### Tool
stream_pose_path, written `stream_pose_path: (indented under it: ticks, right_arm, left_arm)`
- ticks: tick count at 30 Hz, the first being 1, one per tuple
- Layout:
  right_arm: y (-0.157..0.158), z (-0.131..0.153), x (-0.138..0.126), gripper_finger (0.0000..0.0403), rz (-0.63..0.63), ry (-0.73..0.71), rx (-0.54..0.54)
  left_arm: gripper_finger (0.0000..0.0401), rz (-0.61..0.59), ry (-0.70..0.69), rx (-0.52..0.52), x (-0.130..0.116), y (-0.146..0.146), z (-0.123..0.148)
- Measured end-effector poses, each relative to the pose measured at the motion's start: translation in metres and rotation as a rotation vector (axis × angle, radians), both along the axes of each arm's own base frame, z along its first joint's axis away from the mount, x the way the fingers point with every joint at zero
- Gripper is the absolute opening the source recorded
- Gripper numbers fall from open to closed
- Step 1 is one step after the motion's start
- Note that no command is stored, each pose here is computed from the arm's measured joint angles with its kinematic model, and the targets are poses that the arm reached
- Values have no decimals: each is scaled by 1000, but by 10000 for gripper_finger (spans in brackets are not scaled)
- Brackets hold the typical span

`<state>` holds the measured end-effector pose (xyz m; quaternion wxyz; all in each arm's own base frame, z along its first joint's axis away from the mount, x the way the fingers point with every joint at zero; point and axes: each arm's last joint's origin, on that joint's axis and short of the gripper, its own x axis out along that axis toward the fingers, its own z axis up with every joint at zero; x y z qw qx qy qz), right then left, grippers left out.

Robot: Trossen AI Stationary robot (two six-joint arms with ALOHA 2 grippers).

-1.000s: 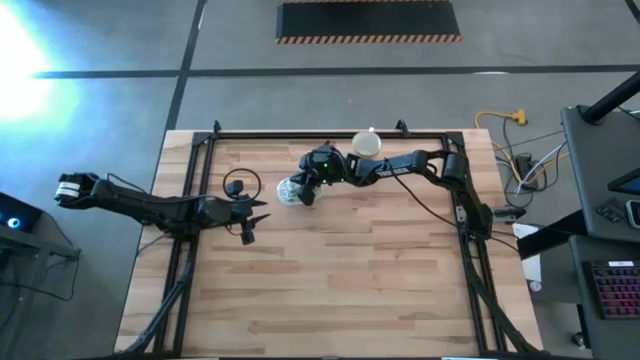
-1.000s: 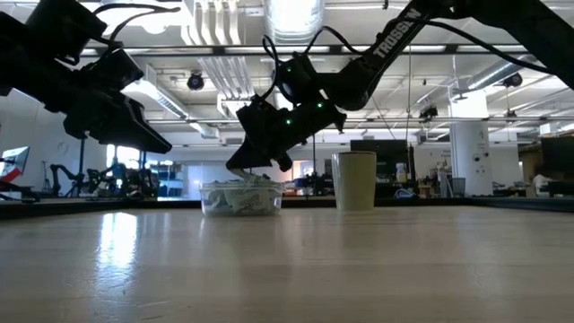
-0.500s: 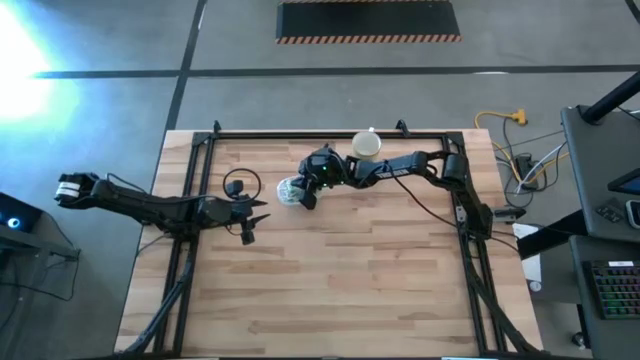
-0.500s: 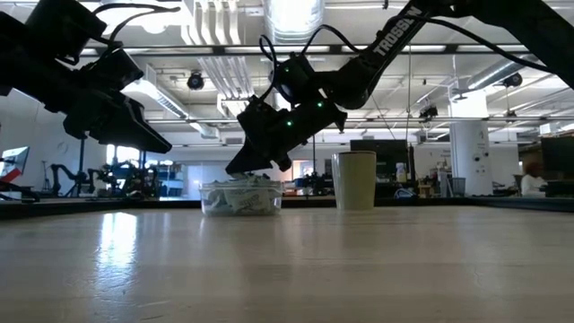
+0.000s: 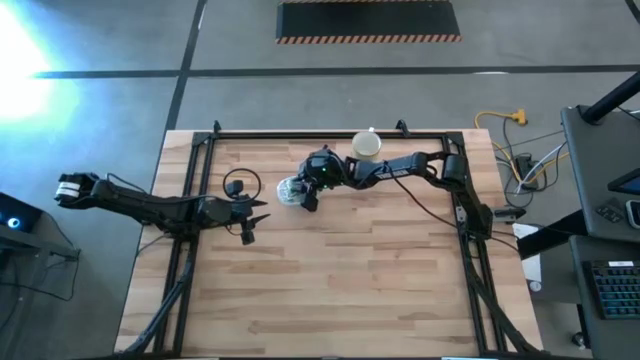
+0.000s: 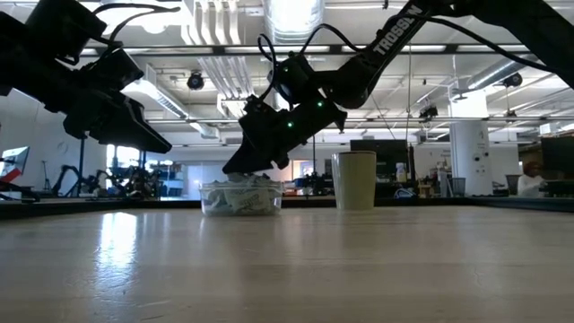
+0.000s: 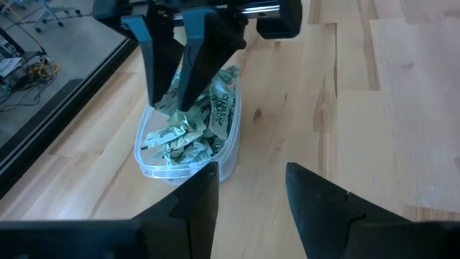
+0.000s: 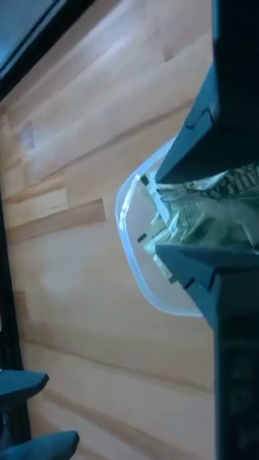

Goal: Pick and place Stevia / Truvia into bins
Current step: Put the stevia packet into the transparent container, then return to Home Position

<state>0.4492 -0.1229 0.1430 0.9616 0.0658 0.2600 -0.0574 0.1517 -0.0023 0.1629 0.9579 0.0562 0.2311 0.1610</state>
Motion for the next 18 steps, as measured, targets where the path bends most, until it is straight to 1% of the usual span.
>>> stream_pose_path:
  ticks: [4, 8, 12, 18]
  right_arm:
    - [3, 5, 0, 164, 38, -3, -48]
    - [10, 22, -1, 179, 88, -16, -109]
    - [18, 45, -10, 181, 105, 9, -131]
    - [34, 85, -31, 168, 142, 42, -137]
  left_arm:
    - [146, 0, 0, 0, 0, 0, 0]
    - [146, 0, 0, 0, 0, 0, 0]
    - [146, 0, 1, 0, 0, 0, 0]
    - [146, 2, 2, -4, 0, 0, 0]
